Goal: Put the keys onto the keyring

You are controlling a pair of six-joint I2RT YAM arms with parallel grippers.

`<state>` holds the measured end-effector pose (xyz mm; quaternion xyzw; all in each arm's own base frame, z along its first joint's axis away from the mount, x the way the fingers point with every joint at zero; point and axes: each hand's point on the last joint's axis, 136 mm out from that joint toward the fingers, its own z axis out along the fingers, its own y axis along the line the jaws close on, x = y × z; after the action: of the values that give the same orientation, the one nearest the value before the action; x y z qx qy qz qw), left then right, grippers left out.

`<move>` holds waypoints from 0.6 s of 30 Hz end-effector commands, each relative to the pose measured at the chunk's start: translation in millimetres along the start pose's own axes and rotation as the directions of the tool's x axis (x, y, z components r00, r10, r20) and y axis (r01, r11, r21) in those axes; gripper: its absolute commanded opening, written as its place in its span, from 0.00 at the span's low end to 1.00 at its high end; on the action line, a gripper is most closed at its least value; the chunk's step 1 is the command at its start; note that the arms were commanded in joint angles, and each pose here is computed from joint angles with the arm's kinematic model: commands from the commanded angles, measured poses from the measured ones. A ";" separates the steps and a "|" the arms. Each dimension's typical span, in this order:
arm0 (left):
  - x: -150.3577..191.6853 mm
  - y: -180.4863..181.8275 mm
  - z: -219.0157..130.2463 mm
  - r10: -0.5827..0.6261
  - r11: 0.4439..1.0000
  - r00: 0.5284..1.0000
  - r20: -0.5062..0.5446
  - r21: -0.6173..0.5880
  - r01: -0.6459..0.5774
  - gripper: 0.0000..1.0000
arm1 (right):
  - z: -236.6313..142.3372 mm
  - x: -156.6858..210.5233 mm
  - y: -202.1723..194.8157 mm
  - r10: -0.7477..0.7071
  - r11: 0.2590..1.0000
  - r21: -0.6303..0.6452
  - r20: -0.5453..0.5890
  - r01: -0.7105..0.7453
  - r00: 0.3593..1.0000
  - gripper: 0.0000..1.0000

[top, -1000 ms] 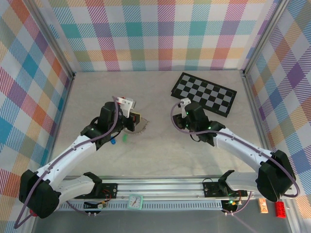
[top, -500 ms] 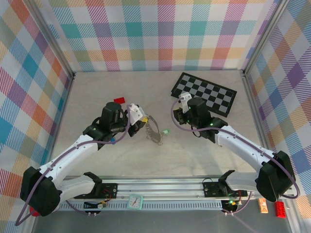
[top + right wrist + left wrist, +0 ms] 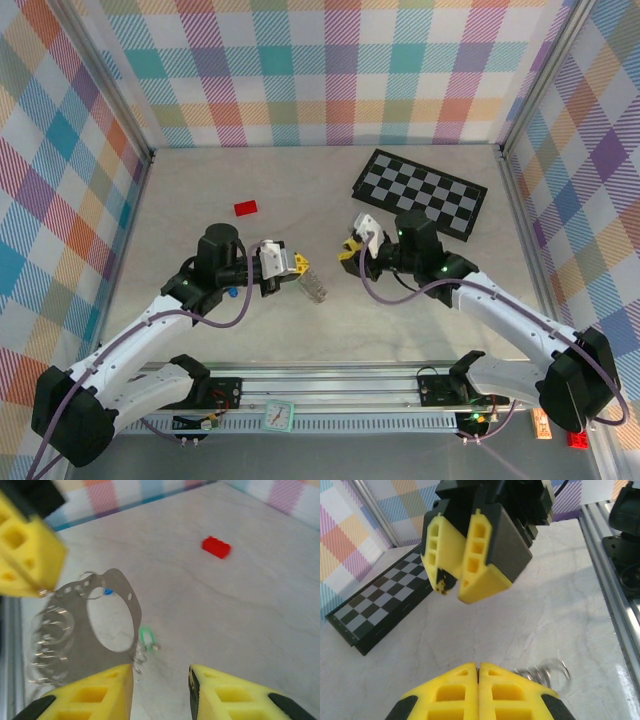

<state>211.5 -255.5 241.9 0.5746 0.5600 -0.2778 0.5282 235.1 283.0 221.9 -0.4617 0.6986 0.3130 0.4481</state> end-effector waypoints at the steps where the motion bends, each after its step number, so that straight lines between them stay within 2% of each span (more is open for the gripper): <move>1: -17.7 -12.7 -2.4 0.074 0.995 0.992 0.098 0.058 -0.080 0.00 | -0.2 -6.8 43.1 -0.208 0.960 -0.164 0.135 0.229 0.969 0.35; 10: -23.5 -24.9 0.3 -0.030 0.990 0.983 0.181 0.138 0.004 0.00 | 9.1 -5.9 51.8 -0.194 0.951 -0.201 0.204 0.235 0.960 0.28; 18: -27.8 -24.5 4.1 -0.114 0.983 0.963 0.243 0.166 0.074 0.00 | 12.8 -8.4 71.3 -0.151 0.920 -0.324 0.230 0.222 0.962 0.23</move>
<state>191.5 -268.5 238.2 0.5471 0.5343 -0.3864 0.5156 188.0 316.7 215.2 -0.5525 0.5715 0.3972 0.4586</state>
